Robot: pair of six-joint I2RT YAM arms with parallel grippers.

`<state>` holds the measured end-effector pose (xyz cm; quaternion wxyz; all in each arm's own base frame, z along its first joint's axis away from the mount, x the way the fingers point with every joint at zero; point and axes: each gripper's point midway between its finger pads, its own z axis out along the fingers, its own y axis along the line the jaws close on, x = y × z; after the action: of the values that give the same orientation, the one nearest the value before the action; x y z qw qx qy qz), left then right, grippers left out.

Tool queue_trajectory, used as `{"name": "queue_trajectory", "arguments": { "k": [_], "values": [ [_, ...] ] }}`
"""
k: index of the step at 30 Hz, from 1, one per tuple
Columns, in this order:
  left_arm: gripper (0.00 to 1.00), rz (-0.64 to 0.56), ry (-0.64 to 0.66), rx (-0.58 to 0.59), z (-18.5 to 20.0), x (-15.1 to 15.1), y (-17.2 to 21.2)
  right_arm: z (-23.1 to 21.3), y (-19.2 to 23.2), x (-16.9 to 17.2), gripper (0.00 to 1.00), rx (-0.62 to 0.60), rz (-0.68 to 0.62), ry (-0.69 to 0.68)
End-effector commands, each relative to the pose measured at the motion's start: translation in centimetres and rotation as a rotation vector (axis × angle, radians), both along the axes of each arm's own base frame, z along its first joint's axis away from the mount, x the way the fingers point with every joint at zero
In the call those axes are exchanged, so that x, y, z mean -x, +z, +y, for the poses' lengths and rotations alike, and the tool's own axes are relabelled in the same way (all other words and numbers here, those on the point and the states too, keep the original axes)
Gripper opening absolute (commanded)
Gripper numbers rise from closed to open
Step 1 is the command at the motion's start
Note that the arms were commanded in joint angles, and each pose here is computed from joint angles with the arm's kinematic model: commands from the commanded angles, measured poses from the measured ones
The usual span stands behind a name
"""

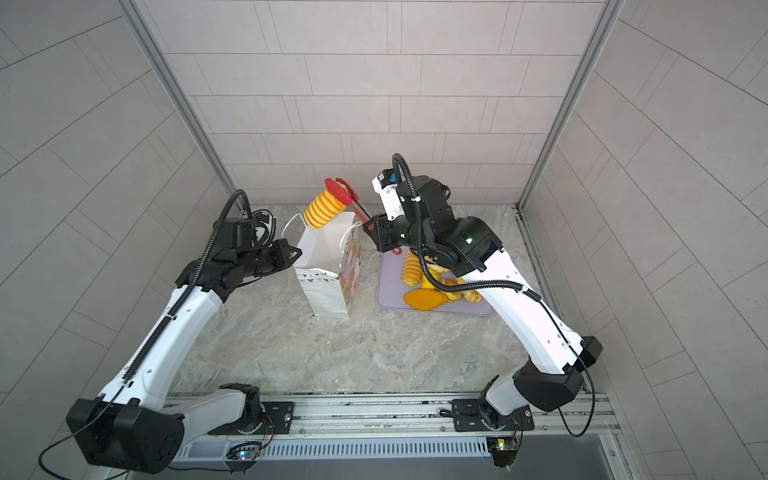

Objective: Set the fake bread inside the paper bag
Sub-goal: 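Lift the gripped yellow bread with the tongs toward the bag, then lower the bread into the bag and open the tongs with the right gripper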

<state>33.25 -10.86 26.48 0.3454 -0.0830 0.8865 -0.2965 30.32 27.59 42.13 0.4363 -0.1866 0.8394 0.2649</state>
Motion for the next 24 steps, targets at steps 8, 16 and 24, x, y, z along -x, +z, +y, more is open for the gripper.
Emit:
{"name": "queue_trajectory", "arguments": {
  "k": [8,16,24],
  "values": [
    [0.03,-0.022,-0.002,0.005,-0.1,0.3,0.4,-0.4,-0.7,-0.3,0.27,0.22,-0.085,-0.05],
    [0.03,-0.021,-0.003,0.007,-0.1,0.3,0.3,0.8,-2.2,-0.3,0.29,0.275,-0.065,-0.019],
    [0.03,-0.021,-0.002,0.008,-0.1,0.4,0.4,1.7,-2.9,-0.6,0.31,0.277,-0.053,-0.002]
  ]
}}
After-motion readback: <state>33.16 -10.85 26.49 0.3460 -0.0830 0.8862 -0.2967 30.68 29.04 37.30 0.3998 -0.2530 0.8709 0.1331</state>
